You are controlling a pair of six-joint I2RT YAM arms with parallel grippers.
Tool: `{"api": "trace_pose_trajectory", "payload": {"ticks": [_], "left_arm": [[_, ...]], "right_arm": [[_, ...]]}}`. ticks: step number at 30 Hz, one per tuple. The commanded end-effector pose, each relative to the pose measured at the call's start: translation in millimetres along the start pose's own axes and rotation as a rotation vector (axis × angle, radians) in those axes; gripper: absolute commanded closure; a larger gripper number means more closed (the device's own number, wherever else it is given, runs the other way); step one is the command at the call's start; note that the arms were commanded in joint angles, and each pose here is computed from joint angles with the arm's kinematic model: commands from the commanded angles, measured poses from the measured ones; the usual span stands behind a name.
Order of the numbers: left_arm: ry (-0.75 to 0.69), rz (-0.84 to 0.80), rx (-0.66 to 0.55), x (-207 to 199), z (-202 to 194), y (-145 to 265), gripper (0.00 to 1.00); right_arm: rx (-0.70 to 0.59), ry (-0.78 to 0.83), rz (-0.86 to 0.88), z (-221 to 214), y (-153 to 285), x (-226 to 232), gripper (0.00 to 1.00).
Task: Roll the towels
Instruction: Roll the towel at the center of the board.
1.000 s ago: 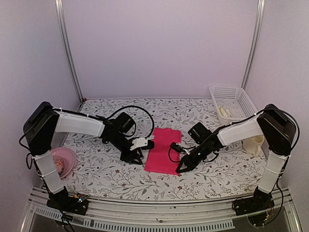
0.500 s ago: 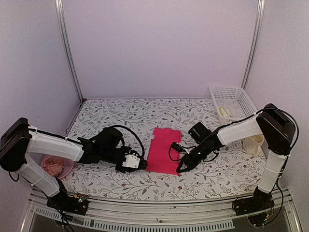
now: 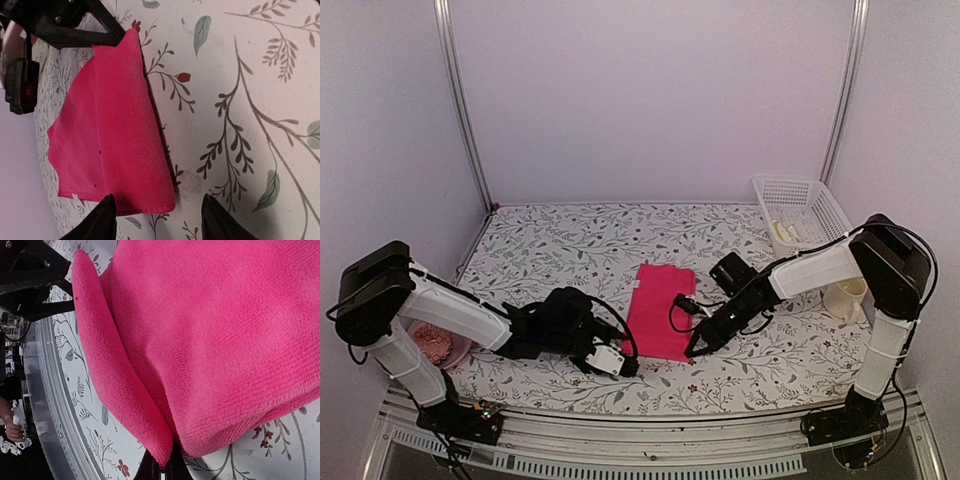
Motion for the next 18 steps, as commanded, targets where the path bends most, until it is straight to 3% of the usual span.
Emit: {"api": "trace_pose_trajectory", "payload": {"ticks": [1, 7, 18], "left_arm": [[-0.038, 0.052, 0.054, 4.8, -3.2, -9.7, 0.41], [-0.061, 0.038, 0.088, -4.8, -7.5, -17.2, 0.43], [-0.144, 0.024, 0.136, -23.2, -12.8, -22.0, 0.6]], "right_arm": [[0.03, -0.046, -0.062, -7.7, -4.5, -18.1, 0.97], [0.033, -0.046, -0.063, -9.5, -5.2, -19.0, 0.97], [0.035, -0.046, -0.057, -9.4, -7.2, -19.7, 0.97]]}}
Point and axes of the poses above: each gripper's point midway between its finger pads, its own y axis back along the fingers, its own x axis along the line the jaws close on, z = x × y, the point moved 3 cm from there along y, back along the fingers, and after that the axes turned 4 degrees about -y, right-handed, at the moved point
